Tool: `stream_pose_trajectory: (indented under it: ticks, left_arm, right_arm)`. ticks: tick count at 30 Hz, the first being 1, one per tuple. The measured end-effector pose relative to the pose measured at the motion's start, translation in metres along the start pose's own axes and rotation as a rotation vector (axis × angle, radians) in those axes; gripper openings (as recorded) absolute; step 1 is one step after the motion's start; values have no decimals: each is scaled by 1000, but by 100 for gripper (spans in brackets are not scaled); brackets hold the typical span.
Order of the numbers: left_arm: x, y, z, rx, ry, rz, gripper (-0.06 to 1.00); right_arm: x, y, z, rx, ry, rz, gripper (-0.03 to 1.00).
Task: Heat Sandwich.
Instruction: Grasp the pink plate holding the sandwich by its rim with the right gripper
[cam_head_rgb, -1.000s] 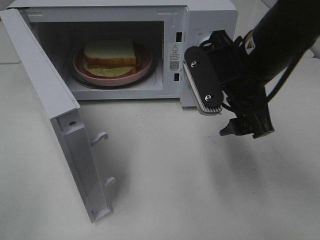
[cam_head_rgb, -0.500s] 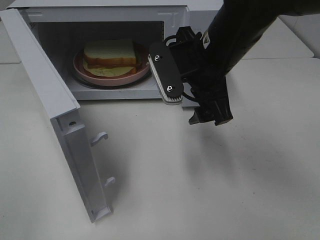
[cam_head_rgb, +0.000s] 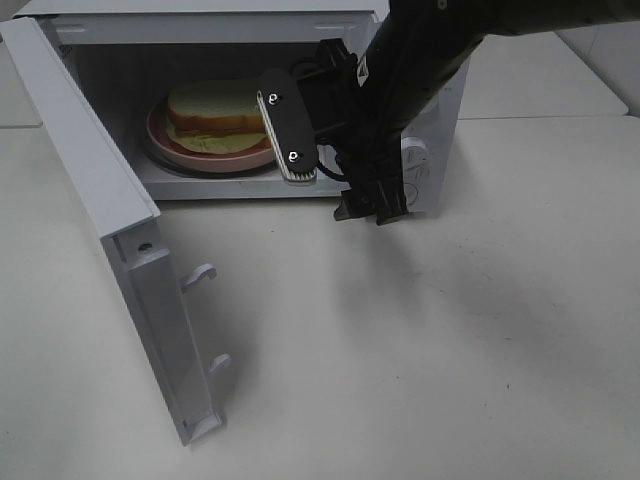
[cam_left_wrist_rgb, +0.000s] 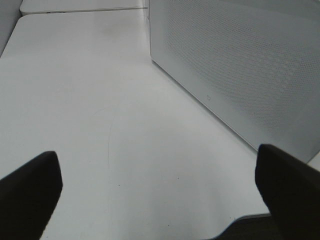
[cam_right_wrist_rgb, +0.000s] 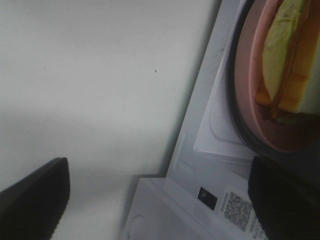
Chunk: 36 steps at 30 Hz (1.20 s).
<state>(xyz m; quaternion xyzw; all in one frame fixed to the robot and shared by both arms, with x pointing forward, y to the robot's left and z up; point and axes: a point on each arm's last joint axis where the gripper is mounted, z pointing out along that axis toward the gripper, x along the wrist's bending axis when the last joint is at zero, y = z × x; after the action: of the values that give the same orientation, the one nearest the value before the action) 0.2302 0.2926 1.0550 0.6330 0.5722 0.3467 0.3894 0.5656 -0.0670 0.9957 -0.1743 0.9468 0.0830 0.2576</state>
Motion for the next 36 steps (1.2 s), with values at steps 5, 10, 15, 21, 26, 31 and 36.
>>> stream_pose_trajectory:
  ticks: [5, 10, 15, 21, 26, 31, 36]
  left_arm:
    - [0, 0, 0, 0, 0, 0, 97]
    - [0, 0, 0, 0, 0, 0, 97]
    - [0, 0, 0, 0, 0, 0, 97]
    - [0, 0, 0, 0, 0, 0, 97]
    - [0, 0, 0, 0, 0, 0, 97]
    - [0, 0, 0, 0, 0, 0, 97]
    - [0, 0, 0, 0, 0, 0, 97]
  right_arm:
    - [-8, 3, 13, -5, -12, 0, 88]
    - [-16, 6, 29, -4, -10, 0, 88]
    - [-24, 10, 46, -5, -11, 1, 87]
    - [-36, 14, 71, -3, -9, 42, 86]
    - [-43, 17, 84, 2, -2, 52, 85]
    - [-52, 20, 93, 3, -7, 54, 83]
    - [-66, 23, 96, -1, -31, 65, 82]
